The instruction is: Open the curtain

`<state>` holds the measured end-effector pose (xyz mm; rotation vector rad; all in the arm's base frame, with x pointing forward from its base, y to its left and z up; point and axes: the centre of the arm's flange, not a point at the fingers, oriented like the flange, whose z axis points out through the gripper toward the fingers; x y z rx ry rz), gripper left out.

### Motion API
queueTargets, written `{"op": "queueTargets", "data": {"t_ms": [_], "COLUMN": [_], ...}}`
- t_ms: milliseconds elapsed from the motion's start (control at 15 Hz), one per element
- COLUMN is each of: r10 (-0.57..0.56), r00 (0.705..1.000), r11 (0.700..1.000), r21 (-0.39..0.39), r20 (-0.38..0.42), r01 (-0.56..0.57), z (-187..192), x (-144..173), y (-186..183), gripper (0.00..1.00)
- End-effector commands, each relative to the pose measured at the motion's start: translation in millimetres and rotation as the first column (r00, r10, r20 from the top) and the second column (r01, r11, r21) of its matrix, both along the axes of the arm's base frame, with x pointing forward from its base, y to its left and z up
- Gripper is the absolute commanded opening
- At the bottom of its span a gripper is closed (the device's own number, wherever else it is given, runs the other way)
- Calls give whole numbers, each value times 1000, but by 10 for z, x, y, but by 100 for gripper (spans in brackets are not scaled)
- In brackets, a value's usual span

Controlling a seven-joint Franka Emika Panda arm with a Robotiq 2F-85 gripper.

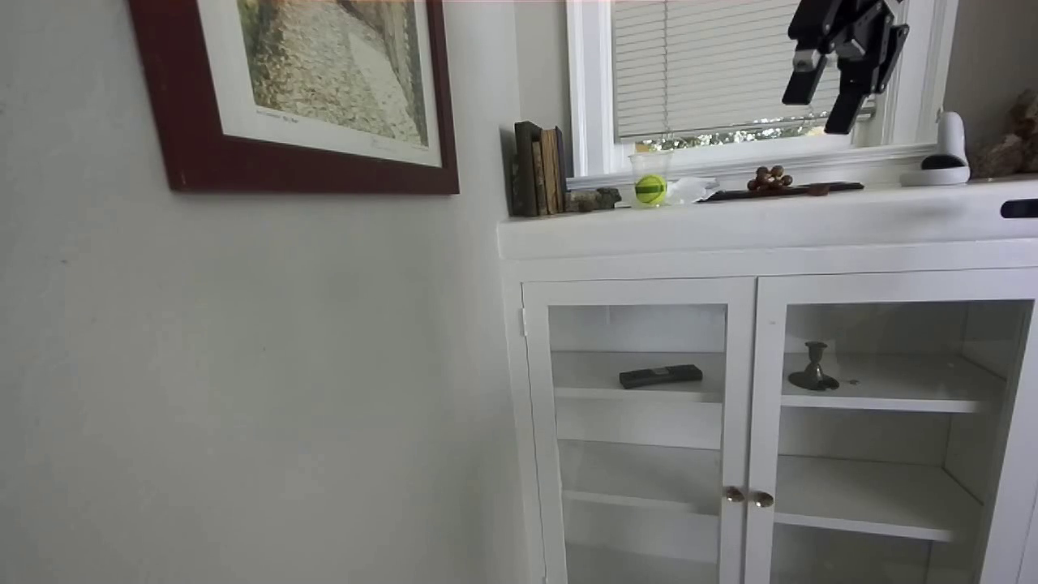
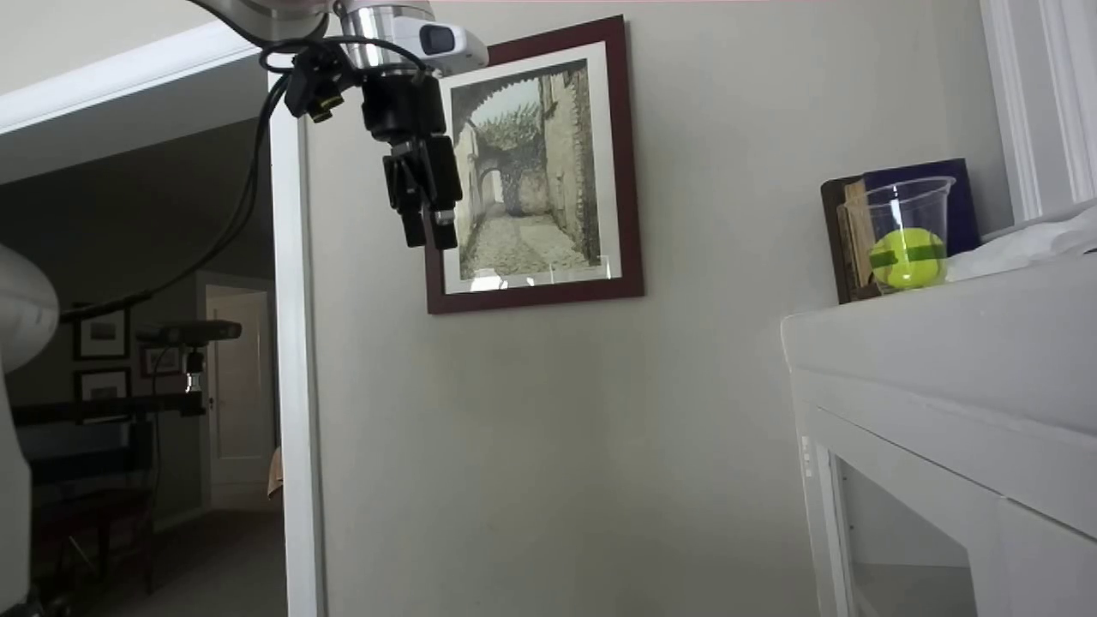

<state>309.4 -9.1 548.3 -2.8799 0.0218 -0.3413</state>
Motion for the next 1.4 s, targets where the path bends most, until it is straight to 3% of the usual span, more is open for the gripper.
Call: {"op": "queueTargets", "data": {"t_ms": [0, 667, 933, 1333], "r10": [0, 0, -94, -217], "r00": [1000, 1000, 995, 957], "r11": [1000, 1000, 995, 966], "r21": [0, 0, -28, -96], "r20": [0, 0, 46, 190], "r01": [0, 0, 95, 238], "z": [0, 0, 196, 752], "x": [0, 0, 92, 329], "y": [0, 0, -412, -1100], "gripper": [100, 100, 100, 100]}}
